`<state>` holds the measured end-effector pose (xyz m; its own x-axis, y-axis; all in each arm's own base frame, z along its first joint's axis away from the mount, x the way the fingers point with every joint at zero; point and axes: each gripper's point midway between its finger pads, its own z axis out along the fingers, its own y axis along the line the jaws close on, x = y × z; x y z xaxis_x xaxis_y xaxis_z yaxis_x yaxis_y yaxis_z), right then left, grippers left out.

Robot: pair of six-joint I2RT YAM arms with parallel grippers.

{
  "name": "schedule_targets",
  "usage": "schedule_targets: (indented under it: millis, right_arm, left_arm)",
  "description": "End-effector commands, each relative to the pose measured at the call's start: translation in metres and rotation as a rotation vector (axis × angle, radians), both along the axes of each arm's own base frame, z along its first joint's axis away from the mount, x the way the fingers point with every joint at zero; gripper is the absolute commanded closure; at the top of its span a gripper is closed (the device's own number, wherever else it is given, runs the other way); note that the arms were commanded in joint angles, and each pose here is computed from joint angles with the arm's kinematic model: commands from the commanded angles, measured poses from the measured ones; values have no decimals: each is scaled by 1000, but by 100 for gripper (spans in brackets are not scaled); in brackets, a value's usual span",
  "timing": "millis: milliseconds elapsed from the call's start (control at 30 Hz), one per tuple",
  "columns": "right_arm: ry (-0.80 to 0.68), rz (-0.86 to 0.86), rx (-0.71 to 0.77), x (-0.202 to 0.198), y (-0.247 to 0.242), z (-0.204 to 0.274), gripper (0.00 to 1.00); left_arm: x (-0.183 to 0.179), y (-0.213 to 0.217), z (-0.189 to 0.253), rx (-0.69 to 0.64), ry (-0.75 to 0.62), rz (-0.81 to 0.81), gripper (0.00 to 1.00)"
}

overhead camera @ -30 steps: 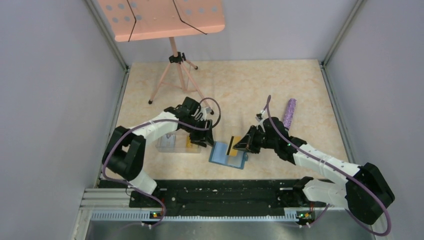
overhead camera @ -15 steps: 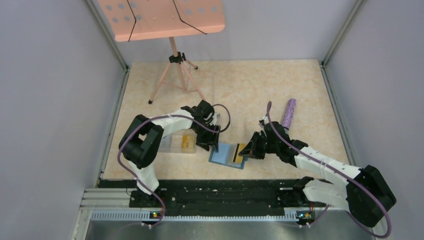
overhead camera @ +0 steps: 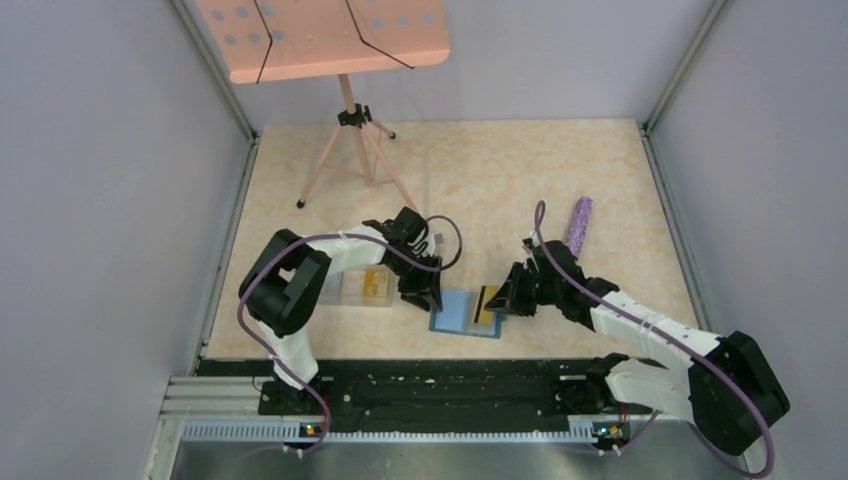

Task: Put the credit cards into the card holder
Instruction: Insert the credit card into the card holder.

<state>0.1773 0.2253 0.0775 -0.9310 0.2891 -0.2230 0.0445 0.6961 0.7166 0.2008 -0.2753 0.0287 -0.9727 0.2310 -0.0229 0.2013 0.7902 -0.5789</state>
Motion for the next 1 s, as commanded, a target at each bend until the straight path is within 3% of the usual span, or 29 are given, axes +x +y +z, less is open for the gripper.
schedule_targets:
  millis: [0,267,500,667,967]
  right_arm:
    - [-52,45,15,7,4,-1,100]
    - [-65,117,67,20,25,-7,100]
    - [-42,123,75,26,32,-22,100]
    - [-31,146,112,26,40,-25,100]
    - [2,111,174,23,45,-27,100]
  left_arm:
    - [4,7,9,27,-66,-11,59]
    - [-6,12,-1,36,-28,-35,83]
    - [-9,13,-4,40,-11,-55,94]
    - [-11,13,-5,40,-3,-70,100]
    - [-12,12,-6,31,4,-78,100]
